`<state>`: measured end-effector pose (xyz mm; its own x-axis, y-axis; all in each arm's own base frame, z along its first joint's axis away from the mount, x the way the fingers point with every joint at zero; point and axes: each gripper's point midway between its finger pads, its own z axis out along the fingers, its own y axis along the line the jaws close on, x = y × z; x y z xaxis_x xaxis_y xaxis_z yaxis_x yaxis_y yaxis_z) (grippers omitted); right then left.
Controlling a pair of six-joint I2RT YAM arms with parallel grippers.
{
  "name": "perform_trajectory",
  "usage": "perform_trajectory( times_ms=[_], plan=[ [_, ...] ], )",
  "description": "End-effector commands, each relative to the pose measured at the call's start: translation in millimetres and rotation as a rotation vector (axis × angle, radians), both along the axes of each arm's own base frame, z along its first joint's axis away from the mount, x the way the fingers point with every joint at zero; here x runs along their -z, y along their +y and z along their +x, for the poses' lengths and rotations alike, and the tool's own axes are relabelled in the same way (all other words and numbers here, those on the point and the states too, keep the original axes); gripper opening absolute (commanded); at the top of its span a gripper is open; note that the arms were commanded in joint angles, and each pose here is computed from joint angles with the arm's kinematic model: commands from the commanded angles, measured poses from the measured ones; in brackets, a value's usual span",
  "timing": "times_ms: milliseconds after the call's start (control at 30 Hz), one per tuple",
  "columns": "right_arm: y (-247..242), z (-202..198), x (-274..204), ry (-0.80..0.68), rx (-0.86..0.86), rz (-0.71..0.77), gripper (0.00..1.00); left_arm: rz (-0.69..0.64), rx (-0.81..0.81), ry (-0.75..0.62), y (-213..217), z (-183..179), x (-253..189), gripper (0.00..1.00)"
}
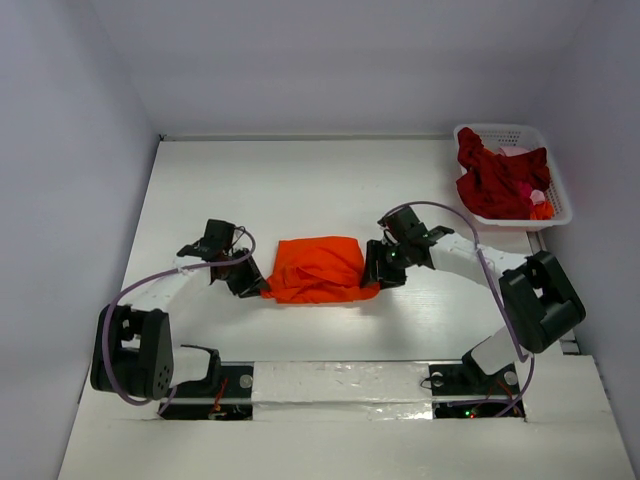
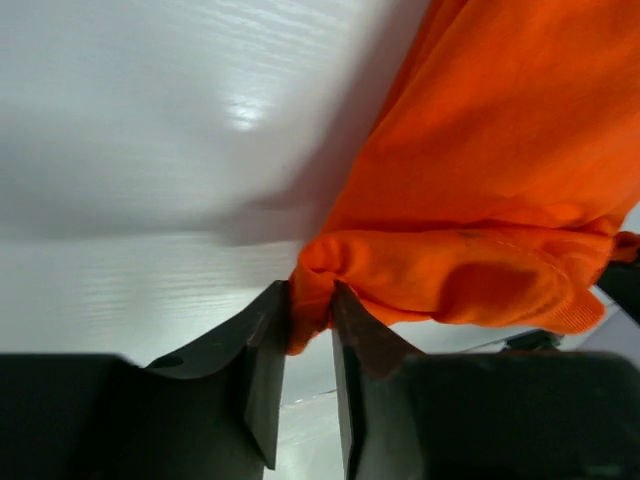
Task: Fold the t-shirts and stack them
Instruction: Fold the long partially folded tshirt into a neat square
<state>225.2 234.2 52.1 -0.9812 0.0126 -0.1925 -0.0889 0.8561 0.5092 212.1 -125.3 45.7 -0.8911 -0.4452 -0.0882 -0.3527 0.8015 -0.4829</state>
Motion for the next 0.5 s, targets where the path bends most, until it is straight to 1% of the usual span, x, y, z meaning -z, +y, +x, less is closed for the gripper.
perform_trajectory(
  times_ms=[0,67,100,133,200,267,300,333,400,433,467],
  plan=[
    [-4,5,-9,-0.051,0.011,-0.025,0.58,0.046,0.008,0.054,7,-11,1,0.3],
    [-7,6,-13,-0.06,0.029,-0.037,0.58,0.047,0.006,0.042,7,-10,-5,0.38],
    [-10,8,-15,-0.077,0.042,-0.051,0.58,0.048,0.006,0.038,7,-9,-8,0.45],
    [-12,9,-19,-0.09,0.049,-0.055,0.58,0.049,0.006,0.044,8,-12,-11,0.48],
    [-16,11,-35,-0.129,0.066,-0.057,0.57,0.033,-0.003,-0.007,6,-6,-30,0.52],
    [-21,14,-53,-0.173,0.081,-0.064,0.56,0.031,-0.006,-0.054,4,-3,-50,0.52],
    [-19,19,-66,-0.203,0.086,-0.053,0.56,0.036,-0.002,-0.102,1,8,-69,0.48],
    [-18,20,-74,-0.216,0.086,-0.044,0.55,0.043,-0.008,-0.119,2,14,-76,0.47],
    [-15,23,-89,-0.235,0.074,-0.026,0.49,0.036,-0.017,-0.184,0,30,-94,0.44],
    [-8,28,-103,-0.256,0.06,0.005,0.46,0.026,-0.024,-0.222,-2,40,-100,0.42],
    [-5,31,-107,-0.265,0.046,0.009,0.35,0.009,-0.026,-0.24,-6,45,-103,0.4]
  ],
)
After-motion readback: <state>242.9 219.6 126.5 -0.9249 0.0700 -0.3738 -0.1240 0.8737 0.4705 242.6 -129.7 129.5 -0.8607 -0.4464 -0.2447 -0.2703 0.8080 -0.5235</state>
